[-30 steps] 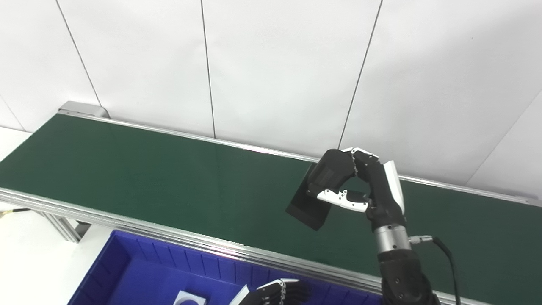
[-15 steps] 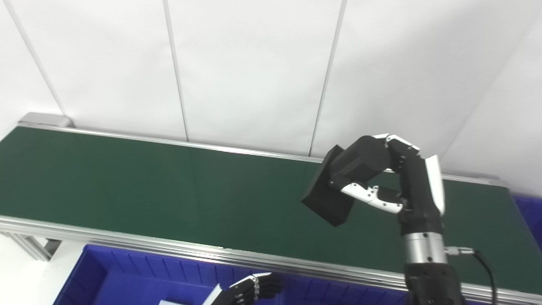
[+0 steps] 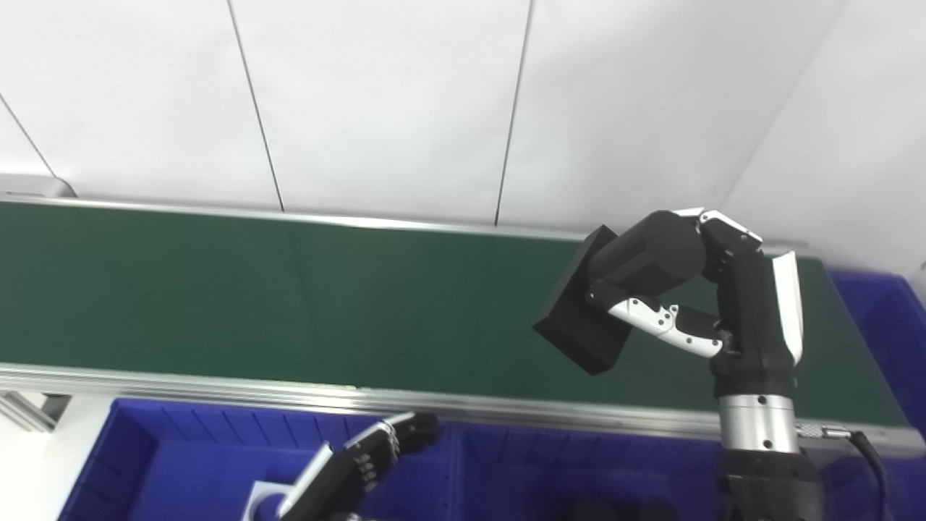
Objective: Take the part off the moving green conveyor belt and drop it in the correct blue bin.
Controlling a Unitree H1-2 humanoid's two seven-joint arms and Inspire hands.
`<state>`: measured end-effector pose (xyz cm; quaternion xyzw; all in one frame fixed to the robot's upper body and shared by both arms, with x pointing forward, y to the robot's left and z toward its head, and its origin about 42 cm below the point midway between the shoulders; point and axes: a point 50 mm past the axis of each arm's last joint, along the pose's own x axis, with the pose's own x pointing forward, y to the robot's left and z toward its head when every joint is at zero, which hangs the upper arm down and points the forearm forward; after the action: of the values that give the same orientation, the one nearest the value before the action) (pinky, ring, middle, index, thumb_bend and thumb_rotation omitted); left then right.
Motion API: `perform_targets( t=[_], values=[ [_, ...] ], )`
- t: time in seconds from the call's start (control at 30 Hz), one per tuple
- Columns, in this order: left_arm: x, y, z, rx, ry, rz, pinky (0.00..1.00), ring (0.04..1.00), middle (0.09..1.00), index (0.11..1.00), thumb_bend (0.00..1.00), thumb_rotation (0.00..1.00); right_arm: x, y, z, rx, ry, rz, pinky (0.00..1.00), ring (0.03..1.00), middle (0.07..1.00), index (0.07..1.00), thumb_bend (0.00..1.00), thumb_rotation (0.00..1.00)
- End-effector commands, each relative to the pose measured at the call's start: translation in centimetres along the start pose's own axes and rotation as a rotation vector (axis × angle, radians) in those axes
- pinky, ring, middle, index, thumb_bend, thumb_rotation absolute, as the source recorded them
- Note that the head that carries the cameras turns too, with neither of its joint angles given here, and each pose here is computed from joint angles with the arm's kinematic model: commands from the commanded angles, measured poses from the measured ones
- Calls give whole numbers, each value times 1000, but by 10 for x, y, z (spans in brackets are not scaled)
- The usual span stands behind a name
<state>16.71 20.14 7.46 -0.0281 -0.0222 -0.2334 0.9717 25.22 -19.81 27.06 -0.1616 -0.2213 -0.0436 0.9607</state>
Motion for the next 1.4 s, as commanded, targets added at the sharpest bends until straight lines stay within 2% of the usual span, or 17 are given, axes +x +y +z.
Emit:
perform_targets(
  t=[0.0, 0.33, 0.6, 0.8, 0.93, 1.03, 1.17, 1.27, 1.37],
  values=[
    [-1, 8, 11, 16, -47, -12, 870, 833, 818, 826, 957, 509, -5, -3, 13, 18, -29, -35, 380, 432, 501, 503, 517, 0],
    [-9, 38, 23, 49, -51, -24, 829, 803, 801, 819, 968, 524, -45, -9, 5, -32, 80, -106, 373, 427, 509, 502, 516, 0],
    [-14, 48, 27, 64, -43, -20, 813, 789, 792, 813, 973, 531, -81, -14, -6, -65, 163, -153, 395, 437, 500, 499, 517, 0],
    [-15, 54, 33, 58, -40, -11, 791, 780, 790, 808, 985, 534, -117, -18, -19, -92, 288, -218, 409, 449, 510, 480, 518, 0],
    [-15, 56, 34, 52, -37, -12, 788, 777, 788, 805, 988, 523, -126, -17, -25, -93, 310, -232, 420, 448, 506, 484, 518, 0],
    [-15, 58, 35, 46, -33, -13, 786, 775, 784, 804, 998, 519, -142, -17, -38, -96, 374, -254, 426, 447, 504, 487, 518, 0],
    [-15, 59, 36, 52, -30, -13, 783, 773, 782, 802, 1000, 521, -155, -18, -49, -109, 418, -272, 424, 444, 503, 491, 518, 0],
    [-15, 61, 37, 56, -26, -17, 779, 770, 783, 801, 1000, 527, -169, -20, -65, -126, 490, -301, 391, 420, 483, 523, 516, 0],
    [-15, 61, 37, 55, -25, -17, 776, 767, 782, 799, 1000, 523, -176, -22, -78, -126, 522, -318, 352, 402, 476, 537, 514, 0]
  ],
)
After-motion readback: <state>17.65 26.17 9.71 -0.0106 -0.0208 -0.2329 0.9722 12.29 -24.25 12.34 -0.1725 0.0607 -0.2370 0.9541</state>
